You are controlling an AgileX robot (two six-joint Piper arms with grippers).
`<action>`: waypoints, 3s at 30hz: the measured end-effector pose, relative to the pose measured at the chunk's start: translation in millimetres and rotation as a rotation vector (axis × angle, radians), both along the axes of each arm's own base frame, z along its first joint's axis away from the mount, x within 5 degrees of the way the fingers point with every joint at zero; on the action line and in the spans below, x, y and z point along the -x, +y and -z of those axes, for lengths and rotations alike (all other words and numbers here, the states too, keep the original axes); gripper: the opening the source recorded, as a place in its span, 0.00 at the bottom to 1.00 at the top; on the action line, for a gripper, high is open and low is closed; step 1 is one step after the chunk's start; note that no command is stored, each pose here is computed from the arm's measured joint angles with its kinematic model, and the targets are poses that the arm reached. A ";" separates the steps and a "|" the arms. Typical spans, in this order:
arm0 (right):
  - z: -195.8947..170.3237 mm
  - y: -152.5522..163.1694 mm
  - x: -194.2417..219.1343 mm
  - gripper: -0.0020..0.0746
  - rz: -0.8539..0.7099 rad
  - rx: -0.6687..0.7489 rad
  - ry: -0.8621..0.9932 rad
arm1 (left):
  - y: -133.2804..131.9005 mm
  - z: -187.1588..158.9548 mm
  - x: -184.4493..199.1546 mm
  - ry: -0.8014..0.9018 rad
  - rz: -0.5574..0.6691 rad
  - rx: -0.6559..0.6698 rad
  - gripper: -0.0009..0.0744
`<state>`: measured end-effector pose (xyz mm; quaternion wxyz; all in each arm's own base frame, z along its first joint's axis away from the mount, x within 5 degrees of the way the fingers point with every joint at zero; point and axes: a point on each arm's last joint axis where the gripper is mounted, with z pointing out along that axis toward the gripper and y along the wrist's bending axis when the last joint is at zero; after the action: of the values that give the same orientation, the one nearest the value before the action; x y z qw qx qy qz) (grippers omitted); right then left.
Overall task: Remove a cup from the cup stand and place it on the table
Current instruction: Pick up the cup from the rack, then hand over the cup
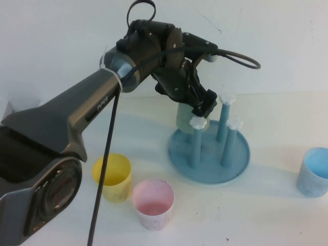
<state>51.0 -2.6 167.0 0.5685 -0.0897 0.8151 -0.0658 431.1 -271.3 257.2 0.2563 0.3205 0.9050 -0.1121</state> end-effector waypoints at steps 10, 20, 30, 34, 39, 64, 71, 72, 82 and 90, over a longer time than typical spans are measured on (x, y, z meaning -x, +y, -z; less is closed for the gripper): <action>0.0 0.0 0.0 0.02 0.000 0.000 0.000 | -1.7 4.5 -3.4 -0.015 -0.001 0.005 0.76; 0.0 0.0 0.0 0.02 0.000 0.000 0.000 | 3.9 -73.0 7.2 -0.131 0.031 0.060 0.76; -0.5 -3.5 -0.1 0.02 0.007 0.091 -0.003 | 40.8 -191.6 66.9 -0.248 0.014 0.183 0.76; -0.7 -5.5 -0.1 0.02 0.012 0.144 -0.003 | 48.0 -204.9 82.8 -0.225 0.018 0.195 0.76; -2.7 -2.7 -0.9 0.02 0.013 0.052 -0.031 | 50.4 -192.6 87.2 -0.131 -0.039 0.194 0.76; -17.8 13.0 -3.7 0.02 0.060 -0.783 -0.139 | 128.9 -41.1 160.9 0.620 -0.346 0.954 0.76; -19.3 14.7 -4.0 0.02 0.015 -0.687 -0.138 | 126.2 -29.3 151.8 0.685 -0.392 1.165 0.76; -22.7 15.2 -4.5 0.02 0.005 -0.665 -0.135 | 125.6 -26.9 150.1 0.702 -0.402 1.172 0.76; -93.3 35.6 -52.2 0.02 -0.227 -0.391 0.092 | 123.3 -15.8 140.8 0.888 -0.554 1.206 0.76; -118.6 71.7 -120.4 0.11 -0.602 -0.499 0.158 | 123.2 -15.7 140.3 0.994 -0.645 1.229 0.76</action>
<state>171.5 69.1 285.6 0.5024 -0.1884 0.7845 0.3108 290.8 -148.2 272.9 -0.0229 -0.2350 0.7378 -0.6324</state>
